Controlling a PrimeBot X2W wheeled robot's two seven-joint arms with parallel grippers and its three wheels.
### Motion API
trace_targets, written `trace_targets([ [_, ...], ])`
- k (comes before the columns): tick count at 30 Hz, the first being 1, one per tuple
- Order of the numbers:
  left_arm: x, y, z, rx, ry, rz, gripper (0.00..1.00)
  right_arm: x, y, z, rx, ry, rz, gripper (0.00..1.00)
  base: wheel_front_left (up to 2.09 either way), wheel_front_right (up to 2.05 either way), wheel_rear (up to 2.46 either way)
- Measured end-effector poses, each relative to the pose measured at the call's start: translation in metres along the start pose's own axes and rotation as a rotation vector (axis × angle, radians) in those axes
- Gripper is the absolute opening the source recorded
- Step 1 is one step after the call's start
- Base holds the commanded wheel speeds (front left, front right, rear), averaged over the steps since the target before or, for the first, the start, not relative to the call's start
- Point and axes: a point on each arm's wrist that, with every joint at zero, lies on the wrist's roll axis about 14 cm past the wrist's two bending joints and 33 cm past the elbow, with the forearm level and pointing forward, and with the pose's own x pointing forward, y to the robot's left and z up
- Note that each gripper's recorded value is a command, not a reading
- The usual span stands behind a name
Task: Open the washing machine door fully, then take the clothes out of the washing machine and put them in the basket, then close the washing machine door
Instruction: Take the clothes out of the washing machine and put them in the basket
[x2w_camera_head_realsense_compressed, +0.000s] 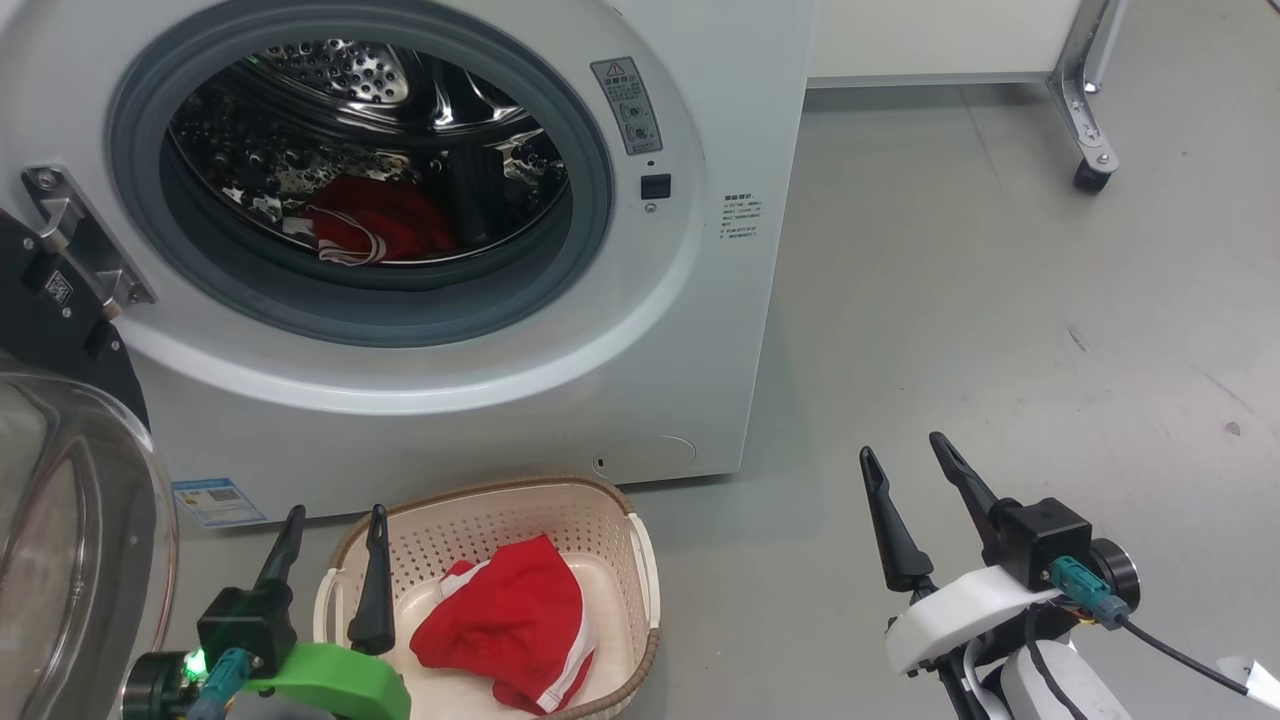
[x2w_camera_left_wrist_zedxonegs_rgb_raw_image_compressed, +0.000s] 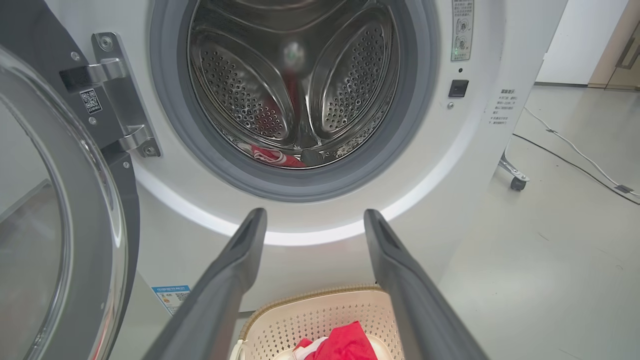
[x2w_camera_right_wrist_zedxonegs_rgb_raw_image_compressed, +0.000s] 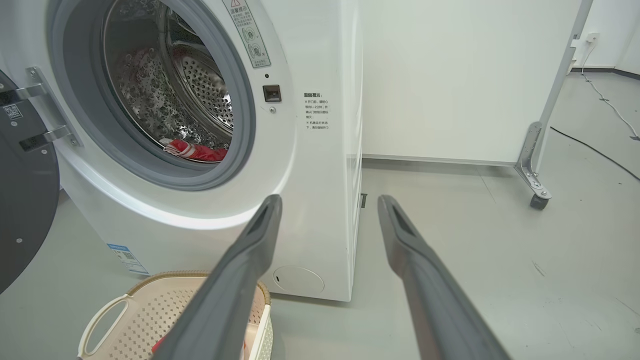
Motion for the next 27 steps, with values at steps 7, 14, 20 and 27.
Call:
trace_targets([
  [7,0.0,-0.002,0.004,-0.003,-0.007,0.0,1.0,0.001,0.0,-0.001,0.001,0.001,0.0,1.0,0.0,0.0,0.0],
  [14,-0.002,-0.002,0.004,-0.004,0.003,0.001,1.0,0.002,0.0,-0.001,0.003,0.003,0.002,1.0,0.0,0.0,0.0],
  [20,0.001,-0.003,0.004,-0.002,0.008,-0.001,1.0,0.004,-0.001,-0.004,0.005,0.011,0.0,1.0,0.0,0.0,0.0],
  [27,0.007,-0.003,-0.007,-0.005,0.055,-0.005,1.0,0.008,-0.003,-0.011,-0.003,0.031,-0.002,1.0,0.0,0.0,0.0],
])
